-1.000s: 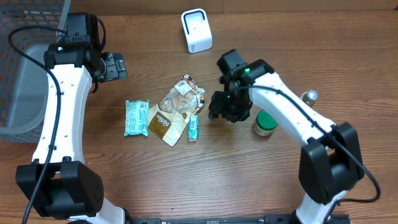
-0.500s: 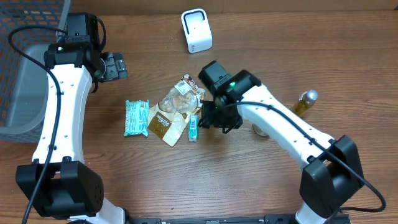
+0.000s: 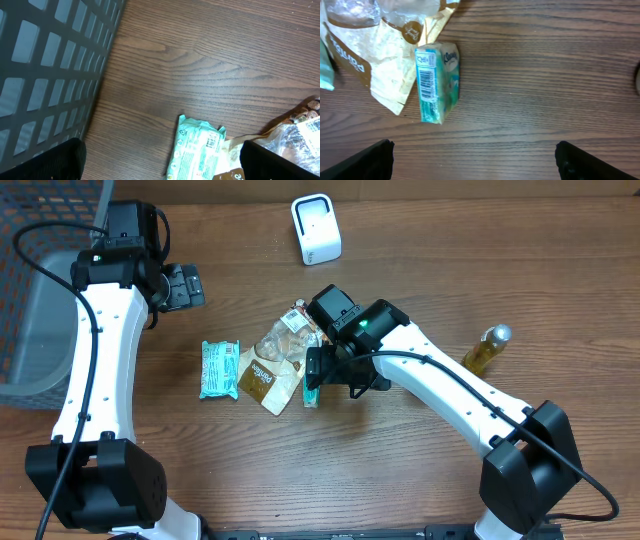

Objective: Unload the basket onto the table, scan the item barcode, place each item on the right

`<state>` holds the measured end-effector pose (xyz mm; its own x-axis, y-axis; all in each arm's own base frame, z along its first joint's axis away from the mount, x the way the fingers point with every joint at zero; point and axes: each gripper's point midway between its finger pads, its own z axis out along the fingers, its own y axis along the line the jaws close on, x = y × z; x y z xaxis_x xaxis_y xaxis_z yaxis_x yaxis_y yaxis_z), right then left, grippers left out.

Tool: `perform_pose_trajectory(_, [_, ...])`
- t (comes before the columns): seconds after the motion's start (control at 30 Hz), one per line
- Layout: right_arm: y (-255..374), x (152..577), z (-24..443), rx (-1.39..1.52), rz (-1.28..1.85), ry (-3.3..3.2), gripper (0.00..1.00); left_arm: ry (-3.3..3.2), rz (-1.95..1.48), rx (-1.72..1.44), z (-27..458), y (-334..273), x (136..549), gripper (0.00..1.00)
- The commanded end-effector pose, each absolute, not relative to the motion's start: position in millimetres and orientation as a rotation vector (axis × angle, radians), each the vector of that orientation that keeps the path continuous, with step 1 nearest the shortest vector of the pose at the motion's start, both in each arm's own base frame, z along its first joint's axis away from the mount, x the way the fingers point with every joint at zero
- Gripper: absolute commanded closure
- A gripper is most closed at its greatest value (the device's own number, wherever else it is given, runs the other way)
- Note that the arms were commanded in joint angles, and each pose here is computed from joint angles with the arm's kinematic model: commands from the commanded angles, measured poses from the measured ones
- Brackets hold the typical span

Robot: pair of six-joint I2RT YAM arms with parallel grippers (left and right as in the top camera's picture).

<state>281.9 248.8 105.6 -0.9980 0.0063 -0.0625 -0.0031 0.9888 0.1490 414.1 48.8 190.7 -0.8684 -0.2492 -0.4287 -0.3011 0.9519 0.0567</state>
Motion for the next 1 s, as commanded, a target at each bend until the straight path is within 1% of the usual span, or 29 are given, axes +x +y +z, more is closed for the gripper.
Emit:
perform_pose_trajectory(0.0, [255.7,281.9,121.9,0.004,0.315,3.040,0.00,2.651,0.173,-0.394,200.0,49.9,416.7,0.00])
perform_pose_trajectory(0.33, [254.3,280.2,120.4,0.004,0.307,3.047,0.00,2.651,0.173,-0.394,200.0,49.9,416.7,0.00])
perform_pose_trajectory(0.53, [249.3,274.1,108.0,0.007,0.280,3.073,0.00,2.651,0.173,-0.394,200.0,49.9,416.7,0.00])
perform_pose_trajectory(0.97, [251.1,276.2,92.3,0.006,0.298,3.057,0.00,2.651,0.173,-0.394,200.0,49.9,416.7,0.00])
